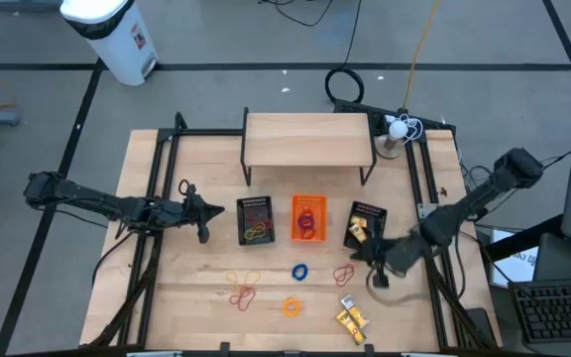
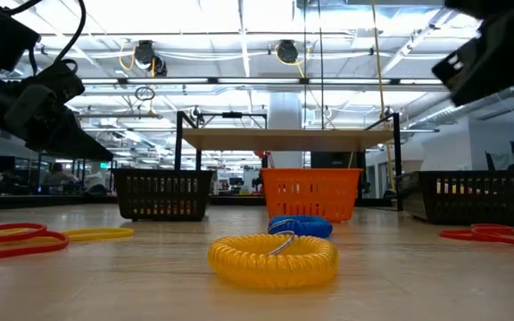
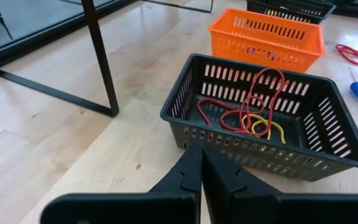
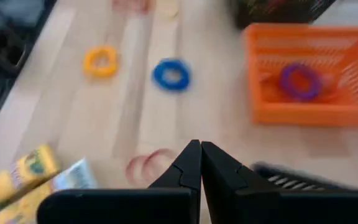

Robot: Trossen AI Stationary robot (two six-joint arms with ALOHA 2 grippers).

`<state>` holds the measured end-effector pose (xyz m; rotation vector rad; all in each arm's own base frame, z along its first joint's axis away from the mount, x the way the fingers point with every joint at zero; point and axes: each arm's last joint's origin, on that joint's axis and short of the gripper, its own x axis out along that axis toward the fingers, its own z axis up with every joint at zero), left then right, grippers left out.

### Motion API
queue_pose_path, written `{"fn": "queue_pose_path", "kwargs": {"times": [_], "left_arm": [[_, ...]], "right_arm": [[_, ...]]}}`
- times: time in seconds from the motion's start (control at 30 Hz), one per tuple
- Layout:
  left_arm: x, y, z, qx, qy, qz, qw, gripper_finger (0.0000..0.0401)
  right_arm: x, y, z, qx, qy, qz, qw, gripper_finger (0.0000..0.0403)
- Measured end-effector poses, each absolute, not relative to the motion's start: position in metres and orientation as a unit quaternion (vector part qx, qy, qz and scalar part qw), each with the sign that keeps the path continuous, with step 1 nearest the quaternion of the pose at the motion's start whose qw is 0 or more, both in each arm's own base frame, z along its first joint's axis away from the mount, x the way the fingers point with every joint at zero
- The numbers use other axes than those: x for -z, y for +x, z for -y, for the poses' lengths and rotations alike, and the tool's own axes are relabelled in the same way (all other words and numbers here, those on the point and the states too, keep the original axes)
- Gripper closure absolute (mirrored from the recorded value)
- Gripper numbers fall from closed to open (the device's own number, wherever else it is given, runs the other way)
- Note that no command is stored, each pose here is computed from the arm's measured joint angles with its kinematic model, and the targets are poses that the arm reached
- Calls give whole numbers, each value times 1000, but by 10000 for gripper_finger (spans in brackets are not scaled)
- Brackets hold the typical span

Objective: Pick & Place Office Desk Supplies
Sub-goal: Put the crayon box into the right black bin

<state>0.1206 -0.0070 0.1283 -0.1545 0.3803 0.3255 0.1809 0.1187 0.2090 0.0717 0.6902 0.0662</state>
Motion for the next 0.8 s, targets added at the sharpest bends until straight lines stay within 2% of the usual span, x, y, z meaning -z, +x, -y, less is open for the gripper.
{"fn": "queue_pose_path", "kwargs": {"times": [0.2, 0.3, 0.57, 0.8], "left_arm": [[-130, 121, 7, -155, -58, -184, 969, 380], [-131, 122, 8, -148, -62, -175, 971, 379], [-132, 123, 9, -127, -66, -175, 974, 399], [-134, 123, 9, -122, -65, -168, 976, 379]], "right_arm": [[-213, 194, -157, -44, 32, -387, 920, 403], [-217, 200, -166, -51, 32, -380, 923, 403], [-212, 201, -168, -47, 30, -390, 919, 403], [-212, 202, -167, -49, 23, -389, 919, 403]]}}
